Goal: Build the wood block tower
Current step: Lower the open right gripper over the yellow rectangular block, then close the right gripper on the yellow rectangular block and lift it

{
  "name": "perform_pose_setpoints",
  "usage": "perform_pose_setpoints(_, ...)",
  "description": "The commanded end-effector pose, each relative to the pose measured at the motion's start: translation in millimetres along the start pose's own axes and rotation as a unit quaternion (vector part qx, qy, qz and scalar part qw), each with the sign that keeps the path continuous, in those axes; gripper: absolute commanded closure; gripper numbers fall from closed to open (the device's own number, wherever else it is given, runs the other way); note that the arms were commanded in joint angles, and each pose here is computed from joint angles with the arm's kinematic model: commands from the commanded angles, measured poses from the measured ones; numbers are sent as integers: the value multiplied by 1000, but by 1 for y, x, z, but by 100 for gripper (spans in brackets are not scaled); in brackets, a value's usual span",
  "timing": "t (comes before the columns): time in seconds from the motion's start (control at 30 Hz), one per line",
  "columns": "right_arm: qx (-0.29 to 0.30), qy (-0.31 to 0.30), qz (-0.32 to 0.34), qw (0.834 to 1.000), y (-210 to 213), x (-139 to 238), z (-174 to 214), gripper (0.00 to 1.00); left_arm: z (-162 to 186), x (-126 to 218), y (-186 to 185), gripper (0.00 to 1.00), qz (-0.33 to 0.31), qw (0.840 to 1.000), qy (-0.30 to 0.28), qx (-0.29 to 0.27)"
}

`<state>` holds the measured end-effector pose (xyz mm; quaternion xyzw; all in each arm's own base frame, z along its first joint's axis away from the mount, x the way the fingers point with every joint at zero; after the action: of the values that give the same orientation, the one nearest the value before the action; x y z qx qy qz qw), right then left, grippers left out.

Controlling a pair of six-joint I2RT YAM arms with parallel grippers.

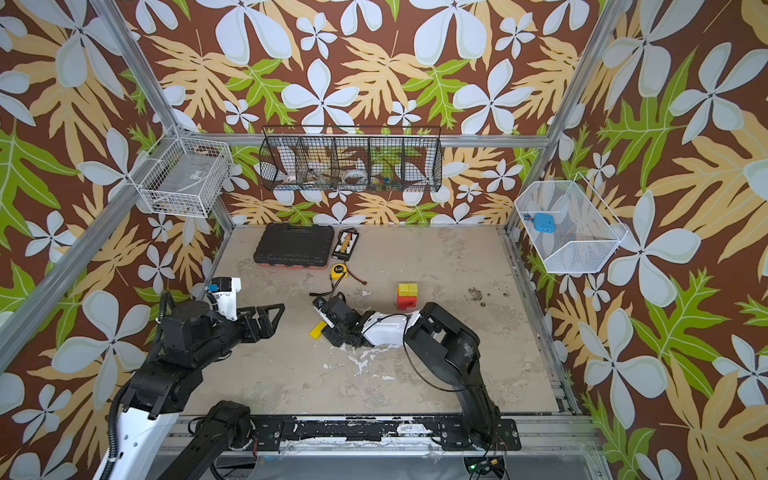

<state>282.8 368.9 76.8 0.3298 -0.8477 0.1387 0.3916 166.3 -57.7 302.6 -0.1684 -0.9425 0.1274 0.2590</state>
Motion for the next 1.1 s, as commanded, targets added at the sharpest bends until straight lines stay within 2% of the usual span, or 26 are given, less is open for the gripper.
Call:
perform_pose_setpoints(0.0, -17, 28, 9, 999, -4, -3, 8, 38, -2, 0, -1, 0, 3, 1000, -4, -7)
perform_pose_setpoints(0.1, -13, 29, -19, 999, 3, -5, 9, 34, -1, -1, -1, 0, 3, 1000, -2, -7)
perform_pose_setpoints(0.23, 27, 22, -38, 999, 23, -1, 12, 25, -2, 0, -1, 0, 5, 1000, -4, -8)
perform_pose_setpoints(0.37, 48, 19, -85, 995, 40, 3, 13, 19, -2, 0, -1, 0, 5, 1000, -5, -8)
perform_pose_setpoints(0.5, 43, 21, -75, 996, 38, 0, 15, 11, -1, 1, -2, 0, 6, 1000, -4, -8)
perform_pose_setpoints(0.67, 31, 39, -55, 997, 37, -14, 13, 9, -2, 1, -2, 0, 7, 1000, -6, -8)
perform_pose_setpoints(0.8, 32, 49, -69, 996, 44, -22, 12, 11, -2, 1, -2, 0, 6, 1000, -7, -8)
perform_pose_setpoints(0.93, 32, 51, -67, 996, 44, -22, 14, 22, -2, 1, -1, 0, 5, 1000, -5, -8)
perform_pose_setpoints(1.07, 32, 51, -61, 996, 43, -19, 12, 38, -2, 2, -2, 0, 7, 1000, -8, -8)
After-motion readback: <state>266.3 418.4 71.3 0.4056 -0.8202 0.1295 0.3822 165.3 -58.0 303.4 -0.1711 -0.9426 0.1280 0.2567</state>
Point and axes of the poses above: each gripper's point midway between its finger pads, its own x axis back along the fingers, its own y axis along the line the jaws close on, z = x × y, the point moved 7 cm from there along x, back along the fingers, and after that the axes turned 9 degrees about -x, right-handed, at the moved point
